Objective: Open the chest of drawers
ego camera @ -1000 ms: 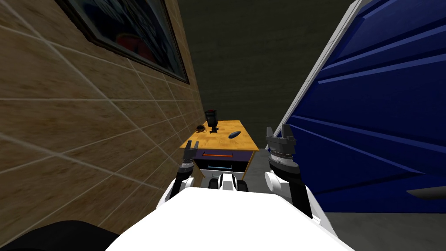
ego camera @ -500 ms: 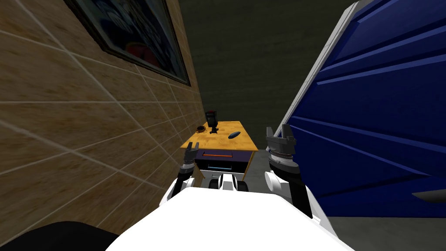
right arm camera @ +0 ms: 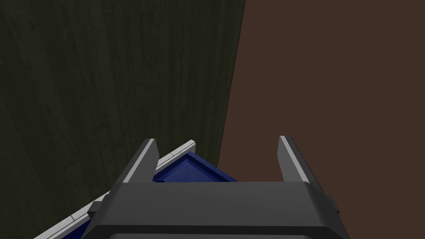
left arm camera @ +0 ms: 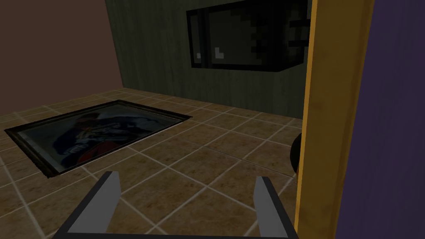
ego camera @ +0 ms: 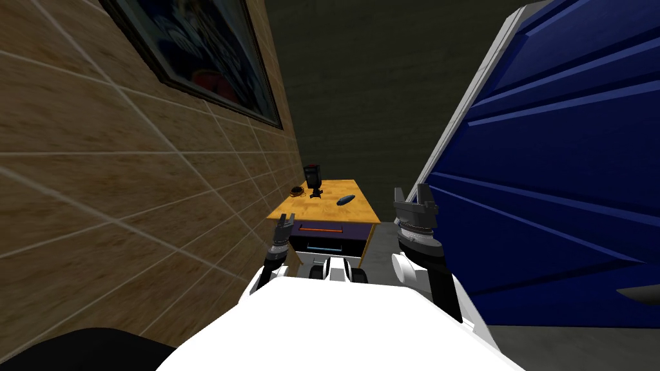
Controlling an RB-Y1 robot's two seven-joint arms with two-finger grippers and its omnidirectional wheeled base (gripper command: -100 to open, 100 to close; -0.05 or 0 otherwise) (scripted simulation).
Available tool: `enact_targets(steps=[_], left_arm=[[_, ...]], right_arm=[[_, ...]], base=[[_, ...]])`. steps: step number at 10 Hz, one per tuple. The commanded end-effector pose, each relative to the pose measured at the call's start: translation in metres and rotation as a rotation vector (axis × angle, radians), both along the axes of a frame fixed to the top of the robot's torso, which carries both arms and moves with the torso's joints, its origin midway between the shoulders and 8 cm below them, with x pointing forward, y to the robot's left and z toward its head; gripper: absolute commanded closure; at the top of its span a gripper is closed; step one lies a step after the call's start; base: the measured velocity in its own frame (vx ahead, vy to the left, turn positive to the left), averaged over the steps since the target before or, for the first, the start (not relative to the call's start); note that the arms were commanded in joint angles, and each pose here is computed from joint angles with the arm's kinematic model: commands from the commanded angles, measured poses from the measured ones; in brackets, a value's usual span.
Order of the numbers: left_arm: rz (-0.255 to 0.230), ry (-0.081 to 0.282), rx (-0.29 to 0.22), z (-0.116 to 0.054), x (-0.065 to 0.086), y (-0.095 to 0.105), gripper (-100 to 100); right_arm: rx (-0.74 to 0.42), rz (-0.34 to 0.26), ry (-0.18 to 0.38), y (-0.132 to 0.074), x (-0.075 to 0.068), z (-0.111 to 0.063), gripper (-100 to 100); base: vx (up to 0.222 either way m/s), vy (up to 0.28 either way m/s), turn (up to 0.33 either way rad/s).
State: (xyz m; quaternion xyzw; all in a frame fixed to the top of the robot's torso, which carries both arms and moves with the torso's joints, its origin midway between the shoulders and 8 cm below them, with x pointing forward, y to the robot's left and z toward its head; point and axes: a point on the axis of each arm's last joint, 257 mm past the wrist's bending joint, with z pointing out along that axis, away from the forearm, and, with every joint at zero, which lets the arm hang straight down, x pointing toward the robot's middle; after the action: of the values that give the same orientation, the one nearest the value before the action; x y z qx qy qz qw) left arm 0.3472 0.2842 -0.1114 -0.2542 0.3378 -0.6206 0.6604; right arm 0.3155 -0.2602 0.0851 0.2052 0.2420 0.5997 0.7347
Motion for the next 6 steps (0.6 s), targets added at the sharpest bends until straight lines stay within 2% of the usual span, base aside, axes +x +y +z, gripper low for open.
enact_targets(steps=[1,2,4,5,6], left_arm=[[-0.004,0.048,0.003,-0.026,0.001,-0.003,-100],[-0.012,0.029,0.011,-0.026,-0.001,-0.006,-100],[-0.007,0.053,0.009,-0.037,0.000,-0.004,-100],[-0.007,0.053,0.009,-0.037,0.000,-0.004,-100],[-0.015,0.037,0.016,-0.038,-0.003,-0.006,-100]], right_arm=[[0.000,0.000,0.000,0.000,0.000,0.000,0],[0.000,0.000,0.000,0.000,0.000,0.000,0],[0.000,0.000,0.000,0.000,0.000,0.000,0],[0.000,0.000,0.000,0.000,0.000,0.000,0],[0.000,0.000,0.000,0.000,0.000,0.000,0]], base=[[0.008,-0.013,0.010],[0.010,-0.020,0.015],[0.004,-0.010,0.003],[0.000,0.000,0.000],[0.010,-0.016,0.008]])
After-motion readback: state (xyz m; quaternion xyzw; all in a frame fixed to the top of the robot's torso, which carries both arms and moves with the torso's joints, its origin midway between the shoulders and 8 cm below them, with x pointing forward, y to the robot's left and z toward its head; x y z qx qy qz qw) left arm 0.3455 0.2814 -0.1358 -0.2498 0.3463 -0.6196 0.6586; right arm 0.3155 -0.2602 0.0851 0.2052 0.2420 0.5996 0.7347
